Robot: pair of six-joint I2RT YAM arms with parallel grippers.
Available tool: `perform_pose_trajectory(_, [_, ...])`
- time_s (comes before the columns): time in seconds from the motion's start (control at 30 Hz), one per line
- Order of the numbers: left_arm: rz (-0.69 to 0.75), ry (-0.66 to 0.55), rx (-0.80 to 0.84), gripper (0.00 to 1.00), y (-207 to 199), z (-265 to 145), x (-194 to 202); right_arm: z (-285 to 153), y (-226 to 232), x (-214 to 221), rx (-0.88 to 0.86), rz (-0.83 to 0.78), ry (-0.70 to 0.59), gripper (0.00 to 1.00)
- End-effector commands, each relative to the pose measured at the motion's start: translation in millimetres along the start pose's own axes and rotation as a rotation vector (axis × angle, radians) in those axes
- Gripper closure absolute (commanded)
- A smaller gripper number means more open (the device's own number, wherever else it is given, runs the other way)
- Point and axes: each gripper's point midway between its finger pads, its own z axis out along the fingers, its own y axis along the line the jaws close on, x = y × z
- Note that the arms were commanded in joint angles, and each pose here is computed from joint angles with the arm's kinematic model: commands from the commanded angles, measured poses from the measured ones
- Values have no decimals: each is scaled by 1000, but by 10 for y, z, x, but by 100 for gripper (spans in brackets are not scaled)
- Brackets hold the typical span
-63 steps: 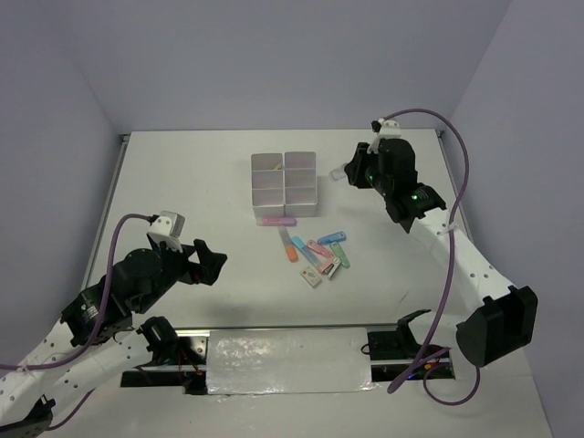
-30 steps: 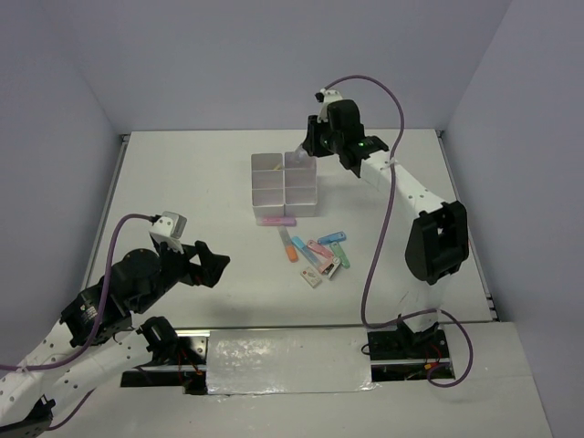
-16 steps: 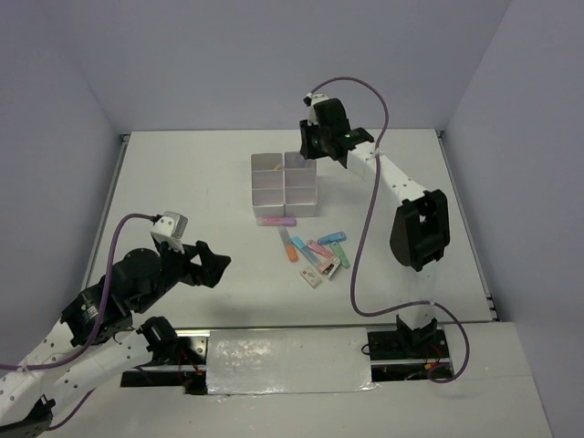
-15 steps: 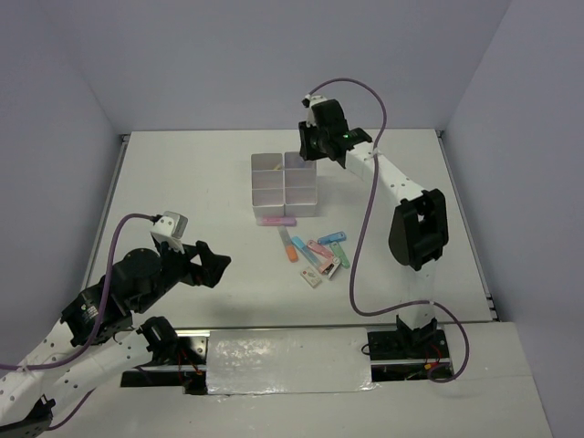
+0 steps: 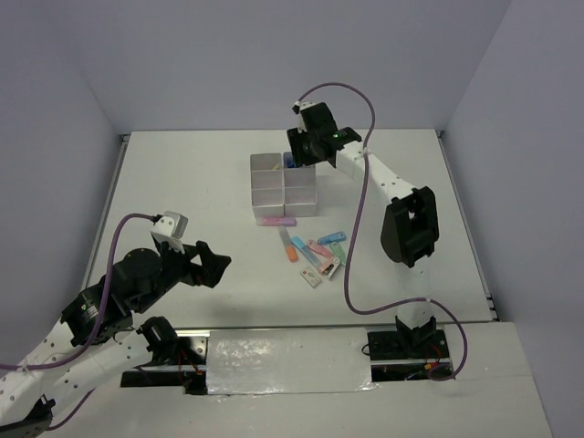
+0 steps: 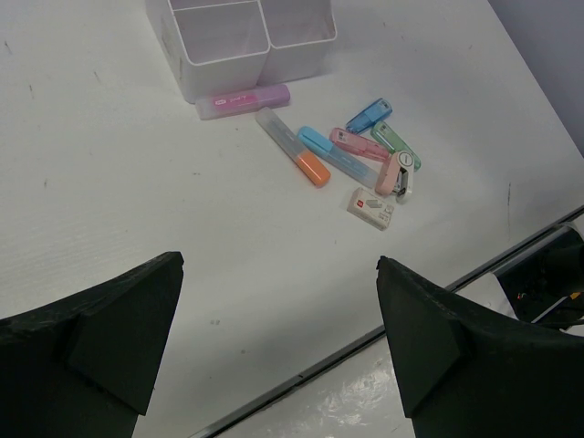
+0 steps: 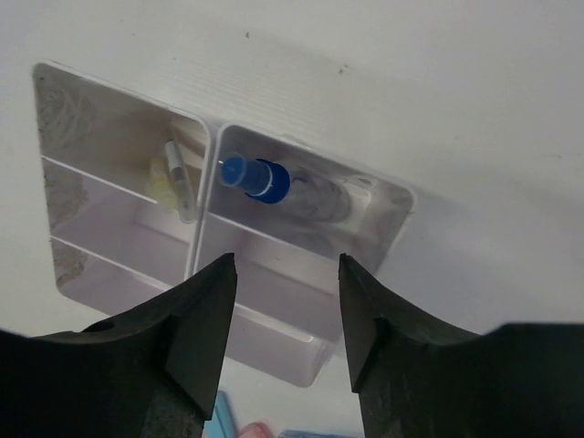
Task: Sort the stationery into containers
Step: Place the stationery in the storage box.
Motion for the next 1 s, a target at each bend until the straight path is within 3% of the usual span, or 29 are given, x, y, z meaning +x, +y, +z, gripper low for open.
perform_pose_trajectory(0.0, [15, -42, 34, 1, -78, -6, -140, -225, 130, -296, -21, -12, -66, 43])
perform_pose_trajectory(0.13, [11, -46, 31, 1, -71, -14, -147, -461, 195, -411, -50, 7, -97, 43])
perform_pose_trajectory(0.3, [9, -46, 26, 1, -64, -14, -147, -1142, 244, -496, -94, 32, -195, 42])
perform_pose_trajectory(0.37, [6, -49, 24, 1, -60, -19, -154, -1312, 220, -267, -95, 43, -176, 41])
perform_pose_trajectory(0.4, [6, -50, 23, 1, -55, -19, -152, -1260, 196, 37, -87, 46, -110, 34])
perform_pose_trajectory(0.47, [5, -52, 26, 1, -60, -25, -158, -1426, 166, 219, -83, 66, -112, 32])
perform_pose_trajectory(0.5, [4, -51, 24, 1, -57, -22, -158, -1348, 89, 564, -47, 76, -52, 32])
perform_pose_trajectory(0.67, [4, -49, 24, 1, -59, -16, -152, -1485, -100, 1362, 87, 243, -6, 30])
perform_pose_trajectory(0.7, [5, -48, 24, 1, -59, -13, -150, -1509, -112, 1447, 114, 268, -15, 27])
perform_pose_trajectory(0.73, [3, -48, 24, 1, -60, -13, -149, -1616, -214, 1431, 186, 295, -80, 12])
perform_pose_trajectory(0.77, [4, -45, 22, 1, -58, -10, -144, -1644, -116, 1523, 187, 299, -94, 9])
perform_pose_trajectory(0.97, [-9, -37, -14, 1, -3, 15, -122, -1703, -96, 1969, 231, 414, -96, 7])
